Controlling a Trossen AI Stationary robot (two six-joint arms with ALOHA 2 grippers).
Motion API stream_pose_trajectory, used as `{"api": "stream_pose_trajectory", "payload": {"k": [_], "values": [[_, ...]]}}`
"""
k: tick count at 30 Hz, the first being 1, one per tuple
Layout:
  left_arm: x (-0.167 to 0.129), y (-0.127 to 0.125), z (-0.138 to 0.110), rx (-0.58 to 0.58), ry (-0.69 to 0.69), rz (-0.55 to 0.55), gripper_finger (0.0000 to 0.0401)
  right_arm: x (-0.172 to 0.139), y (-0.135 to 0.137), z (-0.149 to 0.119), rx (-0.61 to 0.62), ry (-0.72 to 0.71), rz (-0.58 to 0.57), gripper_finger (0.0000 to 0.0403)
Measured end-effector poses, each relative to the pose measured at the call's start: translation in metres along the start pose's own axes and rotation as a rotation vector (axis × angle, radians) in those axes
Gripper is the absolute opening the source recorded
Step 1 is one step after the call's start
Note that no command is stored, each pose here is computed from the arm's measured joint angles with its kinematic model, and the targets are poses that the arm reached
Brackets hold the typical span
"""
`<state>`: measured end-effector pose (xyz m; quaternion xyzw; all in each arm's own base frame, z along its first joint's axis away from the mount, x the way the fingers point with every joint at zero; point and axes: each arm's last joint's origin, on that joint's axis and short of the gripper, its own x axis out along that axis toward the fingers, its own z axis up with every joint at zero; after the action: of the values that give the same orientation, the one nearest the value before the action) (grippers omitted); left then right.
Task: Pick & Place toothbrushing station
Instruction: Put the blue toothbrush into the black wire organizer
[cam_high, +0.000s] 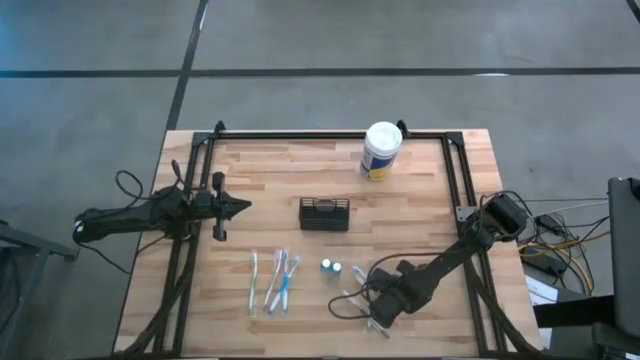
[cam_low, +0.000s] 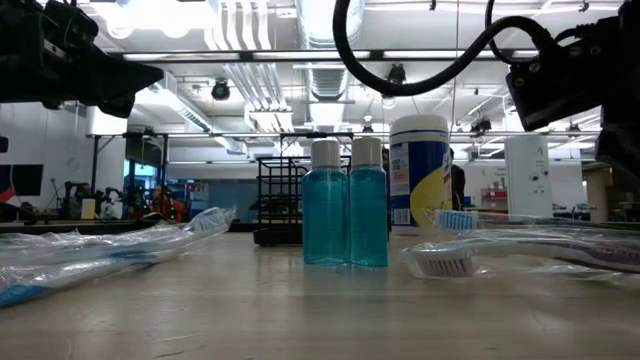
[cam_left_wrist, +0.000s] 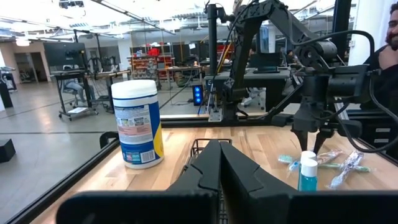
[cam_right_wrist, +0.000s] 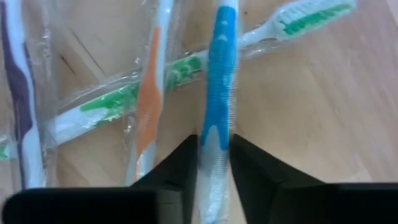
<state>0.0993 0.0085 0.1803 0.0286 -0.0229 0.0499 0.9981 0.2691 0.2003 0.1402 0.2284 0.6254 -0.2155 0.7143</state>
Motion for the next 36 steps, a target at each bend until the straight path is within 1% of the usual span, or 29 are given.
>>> {"api": "stream_pose_trajectory", "payload": {"k": [4,9,13,16,18,21,24,27,31,34,36], "values": [[0.000,0.000,0.000,0.000,0.000,0.000,0.0005,-0.001,0.000,0.000,-0.027,-0.006,-0.010,0.0022],[0.000,0.000,0.000,0.000,0.000,0.000,0.0005,-0.006,-0.003,0.000,-0.047,0.004,-0.052,0.0021],[0.000,0.000,0.000,0.000,-0.001,0.000,0.0005,-0.025,-0.007,0.001,-0.049,0.001,-0.063,0.0021],[0.000,0.000,0.000,0.000,-0.004,0.001,0.0005,-0.044,-0.011,0.003,-0.060,-0.065,-0.046,0.0021],[0.000,0.000,0.000,0.000,-0.004,0.000,0.0005,-0.064,-0.014,0.004,-0.084,-0.170,-0.011,0.0021],[0.000,0.000,0.001,0.000,-0.007,0.001,0.0005,-0.095,-0.022,0.004,-0.104,-0.408,0.018,0.0021],[0.000,0.000,0.003,-0.007,-0.029,0.001,0.0005,-0.124,-0.030,0.004,-0.138,-0.617,0.051,0.0021],[0.000,0.000,0.004,-0.018,-0.039,0.001,0.0005,-0.143,-0.037,0.004,-0.200,-0.795,0.059,0.0021],[0.001,0.000,0.003,-0.074,-0.027,0.005,0.0005,-0.151,-0.041,0.011,-0.292,-0.992,0.052,0.0021],[0.004,0.000,0.004,-0.084,-0.028,0.006,0.0005,-0.145,-0.046,0.022,-0.339,-1.111,0.064,0.0021],[0.007,0.000,0.007,-0.094,-0.057,0.006,0.0005,-0.135,-0.049,0.032,-0.372,-1.172,0.105,0.0020]]}}
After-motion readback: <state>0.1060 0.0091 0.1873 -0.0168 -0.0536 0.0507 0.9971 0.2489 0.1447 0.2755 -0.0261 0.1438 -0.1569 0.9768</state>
